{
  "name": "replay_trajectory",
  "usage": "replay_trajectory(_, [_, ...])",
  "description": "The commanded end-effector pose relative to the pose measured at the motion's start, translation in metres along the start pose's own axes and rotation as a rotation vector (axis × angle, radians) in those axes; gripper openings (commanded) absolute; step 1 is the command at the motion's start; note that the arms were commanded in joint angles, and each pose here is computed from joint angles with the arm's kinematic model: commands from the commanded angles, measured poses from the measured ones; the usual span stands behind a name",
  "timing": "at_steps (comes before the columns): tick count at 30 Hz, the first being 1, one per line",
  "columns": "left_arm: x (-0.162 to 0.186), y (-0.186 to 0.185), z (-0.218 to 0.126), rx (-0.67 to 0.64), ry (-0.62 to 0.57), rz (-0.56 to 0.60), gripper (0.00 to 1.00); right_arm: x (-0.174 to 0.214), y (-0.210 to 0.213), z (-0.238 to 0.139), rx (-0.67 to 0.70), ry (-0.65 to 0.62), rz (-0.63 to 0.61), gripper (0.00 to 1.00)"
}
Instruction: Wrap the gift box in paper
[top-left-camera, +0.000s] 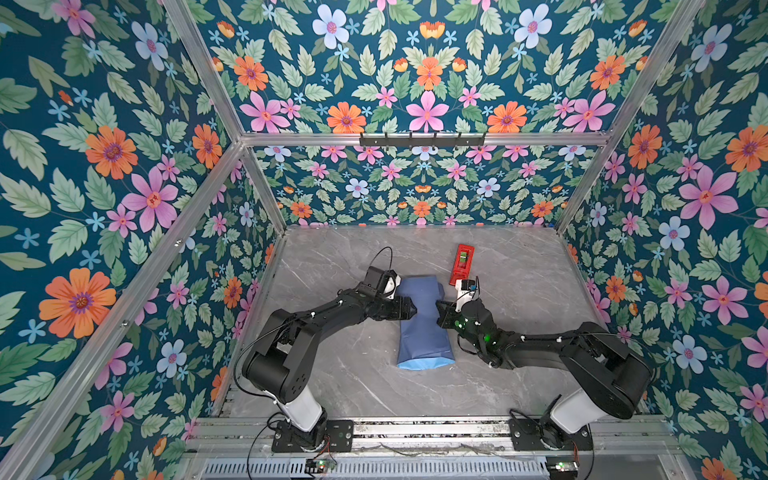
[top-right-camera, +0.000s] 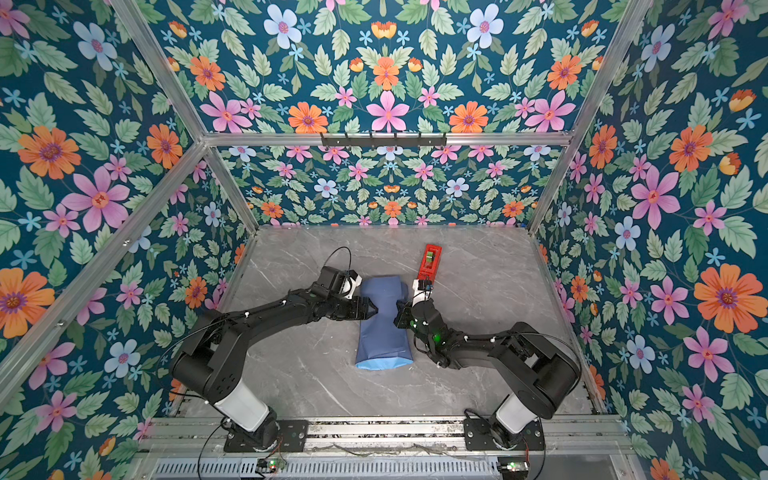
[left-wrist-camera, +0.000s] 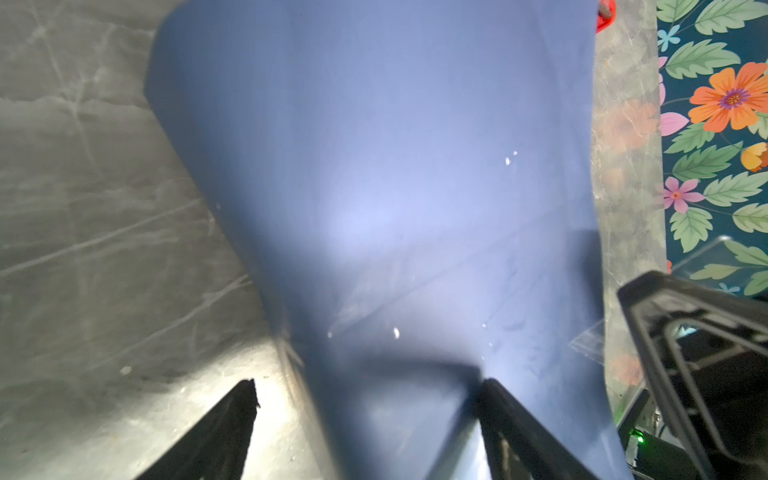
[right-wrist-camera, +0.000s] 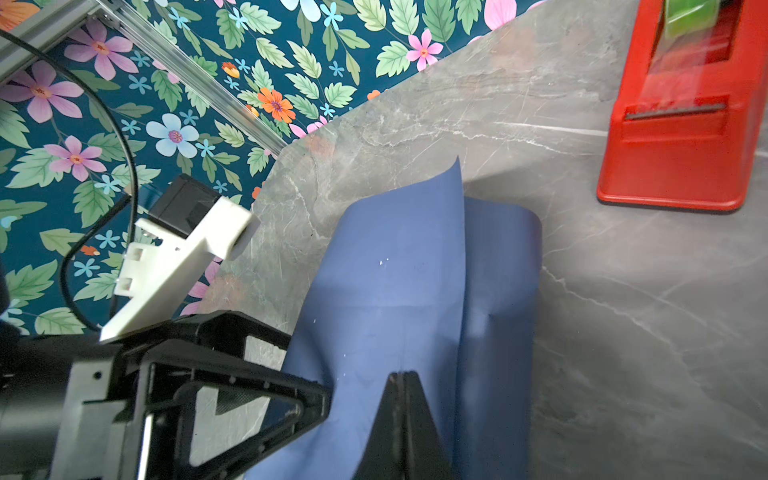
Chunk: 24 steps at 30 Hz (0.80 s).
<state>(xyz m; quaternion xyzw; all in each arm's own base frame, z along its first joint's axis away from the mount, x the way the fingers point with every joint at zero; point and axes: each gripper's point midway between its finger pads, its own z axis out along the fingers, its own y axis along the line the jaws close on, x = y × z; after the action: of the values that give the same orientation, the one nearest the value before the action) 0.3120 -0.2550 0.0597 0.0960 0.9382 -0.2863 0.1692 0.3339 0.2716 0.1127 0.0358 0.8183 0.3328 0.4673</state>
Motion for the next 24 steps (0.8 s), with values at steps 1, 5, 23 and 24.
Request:
replay_trajectory(1, [0.036,0.042,0.002,-0.194,0.118,-0.019,0.85,-0.01,0.003,0.001,-0.015,-0.056,0.017,0.0])
replay_trajectory(5, [0.036,0.042,0.002,-0.194,0.116,-0.019,0.85,-0.009,-0.001,-0.001,-0.004,-0.06,0.01,0.0])
replay_trajectory(23, [0.035,0.04,0.003,-0.186,0.118,-0.019,0.85,0.004,-0.017,-0.007,0.033,-0.038,-0.032,0.0])
replay_trajectory(24, [0.035,0.04,0.003,-0.186,0.118,-0.019,0.85,0.006,-0.018,-0.007,0.034,-0.035,-0.034,0.0])
